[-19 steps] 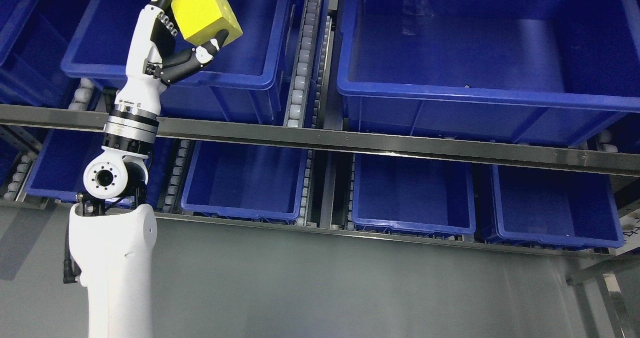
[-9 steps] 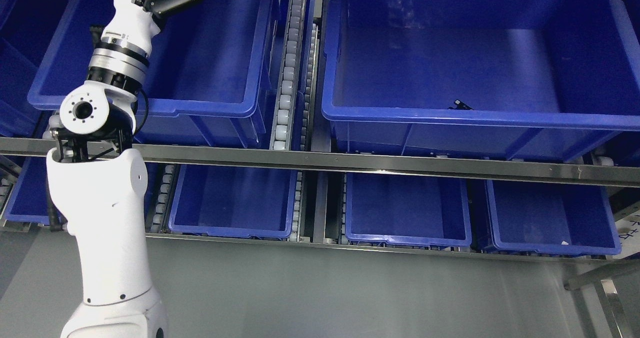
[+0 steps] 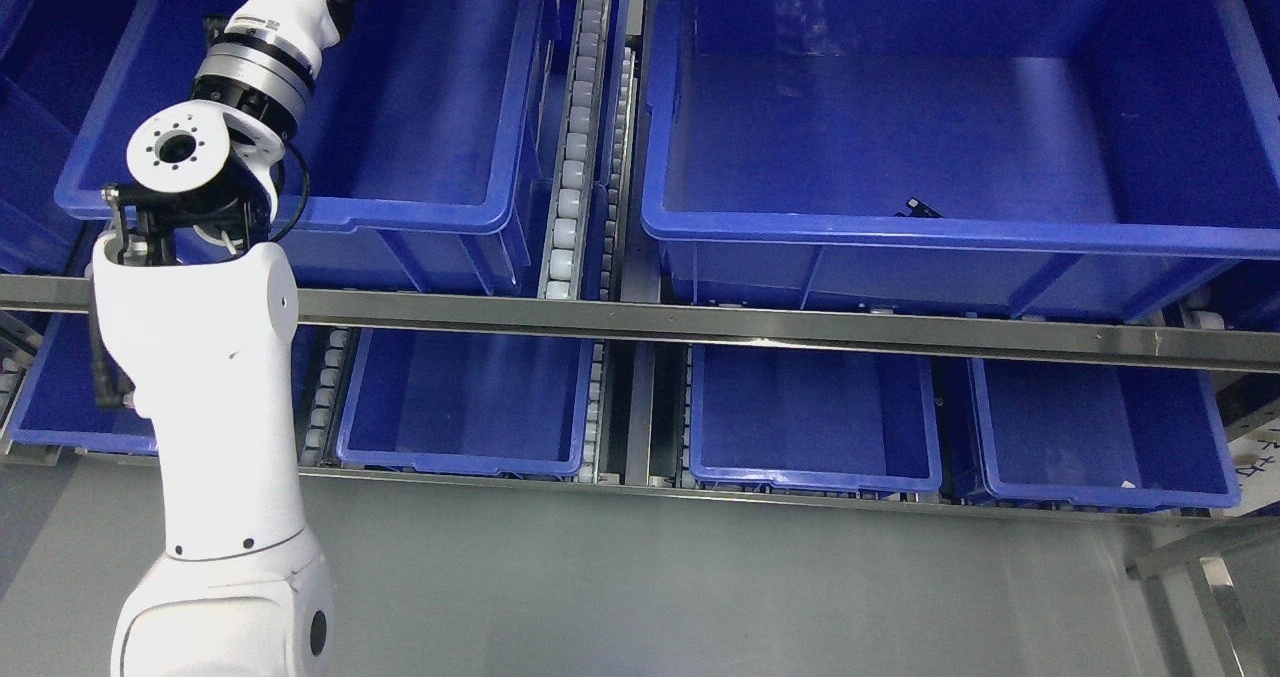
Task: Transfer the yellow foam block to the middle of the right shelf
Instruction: 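Raise the left hand over the upper blue bin and lower the cube, then open the left hand to release the cube and withdraw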
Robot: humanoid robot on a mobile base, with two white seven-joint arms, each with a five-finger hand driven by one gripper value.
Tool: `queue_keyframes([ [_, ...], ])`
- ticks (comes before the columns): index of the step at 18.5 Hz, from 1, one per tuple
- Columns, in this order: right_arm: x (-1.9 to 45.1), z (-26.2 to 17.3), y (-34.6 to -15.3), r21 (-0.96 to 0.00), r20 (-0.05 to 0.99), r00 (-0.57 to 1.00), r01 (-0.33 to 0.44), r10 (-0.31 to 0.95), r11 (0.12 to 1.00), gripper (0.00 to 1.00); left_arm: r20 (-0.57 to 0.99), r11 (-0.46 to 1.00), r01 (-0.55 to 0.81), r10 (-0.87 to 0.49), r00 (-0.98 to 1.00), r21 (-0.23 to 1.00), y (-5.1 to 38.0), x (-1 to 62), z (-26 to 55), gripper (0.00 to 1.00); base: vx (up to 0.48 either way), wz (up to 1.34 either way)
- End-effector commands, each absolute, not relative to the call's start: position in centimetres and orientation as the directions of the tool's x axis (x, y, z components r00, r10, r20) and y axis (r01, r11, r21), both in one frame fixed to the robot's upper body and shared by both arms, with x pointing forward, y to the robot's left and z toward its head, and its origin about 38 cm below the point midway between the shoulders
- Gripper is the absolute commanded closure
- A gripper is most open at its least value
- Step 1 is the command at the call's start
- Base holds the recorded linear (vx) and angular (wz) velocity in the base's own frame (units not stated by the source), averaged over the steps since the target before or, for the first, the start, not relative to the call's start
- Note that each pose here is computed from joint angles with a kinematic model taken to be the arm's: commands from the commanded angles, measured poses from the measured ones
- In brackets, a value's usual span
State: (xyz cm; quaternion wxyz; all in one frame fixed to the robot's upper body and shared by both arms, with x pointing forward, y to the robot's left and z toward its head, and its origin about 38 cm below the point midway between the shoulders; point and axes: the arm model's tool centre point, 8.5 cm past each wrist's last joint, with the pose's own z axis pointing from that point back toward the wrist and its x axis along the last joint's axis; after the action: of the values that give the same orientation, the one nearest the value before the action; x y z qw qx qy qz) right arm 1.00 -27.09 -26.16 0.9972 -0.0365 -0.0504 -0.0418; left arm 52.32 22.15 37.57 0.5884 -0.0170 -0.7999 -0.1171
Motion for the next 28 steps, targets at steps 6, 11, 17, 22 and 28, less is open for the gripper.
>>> queue_keyframes([
  [6,1.8,-26.0,-28.3,-0.086,0.126,0.989,0.088,-0.077,0.992,0.0,0.955,0.96,-0.007,-0.281,-0.095,0.281,24.0,55.5,33.8,0.01,-0.003,0.0],
  [11,1.7,-26.1,-28.3,-0.086,0.124,0.989,0.087,-0.076,0.993,0.0,0.946,0.961,-0.03,-0.277,-0.166,0.276,24.2,54.3,36.0,0.0,0.0,0.0],
  [17,1.8,-26.0,-28.3,-0.086,0.126,0.989,0.088,-0.077,0.992,0.0,0.902,0.974,-0.034,-0.219,-0.373,0.223,25.5,47.9,39.0,0.0,0.0,0.0],
  [22,1.8,-26.0,-28.3,-0.086,0.125,0.989,0.087,-0.076,0.993,0.0,0.809,0.959,-0.053,-0.263,-0.526,0.278,26.8,46.0,35.5,0.0,0.0,0.0],
  [28,1.8,-26.0,-28.3,-0.086,0.126,0.989,0.088,-0.077,0.992,0.0,0.78,0.953,-0.019,-0.26,-0.57,0.304,26.8,43.4,29.0,0.0,0.0,0.0],
])
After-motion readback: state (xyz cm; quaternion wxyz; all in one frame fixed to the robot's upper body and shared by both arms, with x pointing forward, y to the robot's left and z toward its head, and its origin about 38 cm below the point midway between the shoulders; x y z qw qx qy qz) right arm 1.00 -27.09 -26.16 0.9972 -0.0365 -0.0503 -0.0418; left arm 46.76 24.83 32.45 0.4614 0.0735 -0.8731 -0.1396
